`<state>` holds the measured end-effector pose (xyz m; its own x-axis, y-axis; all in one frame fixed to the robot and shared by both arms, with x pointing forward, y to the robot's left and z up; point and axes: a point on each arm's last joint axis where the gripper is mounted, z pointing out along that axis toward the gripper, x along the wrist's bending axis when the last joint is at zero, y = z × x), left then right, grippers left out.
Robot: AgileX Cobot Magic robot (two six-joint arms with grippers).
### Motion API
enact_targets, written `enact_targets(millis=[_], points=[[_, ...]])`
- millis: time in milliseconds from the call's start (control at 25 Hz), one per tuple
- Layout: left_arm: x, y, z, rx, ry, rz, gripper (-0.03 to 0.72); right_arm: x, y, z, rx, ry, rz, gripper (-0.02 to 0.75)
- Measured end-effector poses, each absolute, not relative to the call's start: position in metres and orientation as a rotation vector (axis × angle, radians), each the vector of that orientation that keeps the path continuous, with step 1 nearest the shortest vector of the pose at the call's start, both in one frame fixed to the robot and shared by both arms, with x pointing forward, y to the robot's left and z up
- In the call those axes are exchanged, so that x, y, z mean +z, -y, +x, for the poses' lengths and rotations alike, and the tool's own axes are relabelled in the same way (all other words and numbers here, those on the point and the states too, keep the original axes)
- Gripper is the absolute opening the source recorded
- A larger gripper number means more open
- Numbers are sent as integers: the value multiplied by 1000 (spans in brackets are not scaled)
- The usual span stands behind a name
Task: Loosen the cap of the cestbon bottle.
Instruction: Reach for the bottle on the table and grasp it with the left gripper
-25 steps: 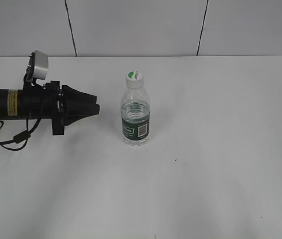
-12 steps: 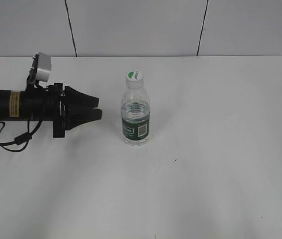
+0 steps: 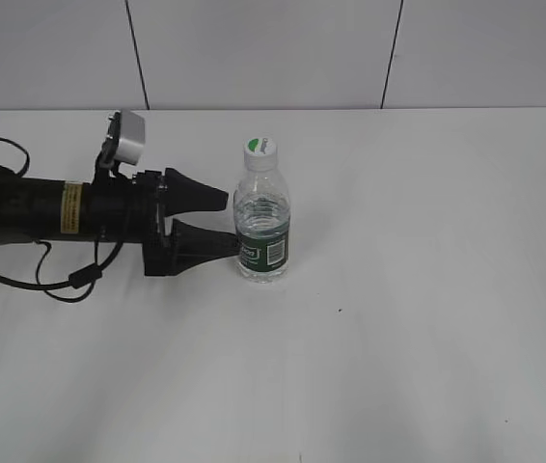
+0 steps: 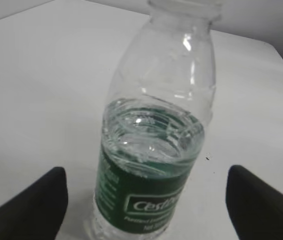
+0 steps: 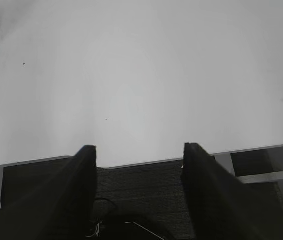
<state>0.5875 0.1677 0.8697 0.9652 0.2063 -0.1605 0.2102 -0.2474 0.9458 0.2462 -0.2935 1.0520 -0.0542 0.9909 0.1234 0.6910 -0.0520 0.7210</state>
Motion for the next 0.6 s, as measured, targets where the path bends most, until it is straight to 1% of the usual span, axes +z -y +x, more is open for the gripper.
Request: enact_targets(millis=[240, 600], points=[[865, -144, 587, 26, -342, 1833, 582, 1053, 293, 247, 912, -1769, 1781, 420], [840, -121, 588, 5, -275, 1840, 582, 1054, 293, 248, 917, -1762, 1787, 420]])
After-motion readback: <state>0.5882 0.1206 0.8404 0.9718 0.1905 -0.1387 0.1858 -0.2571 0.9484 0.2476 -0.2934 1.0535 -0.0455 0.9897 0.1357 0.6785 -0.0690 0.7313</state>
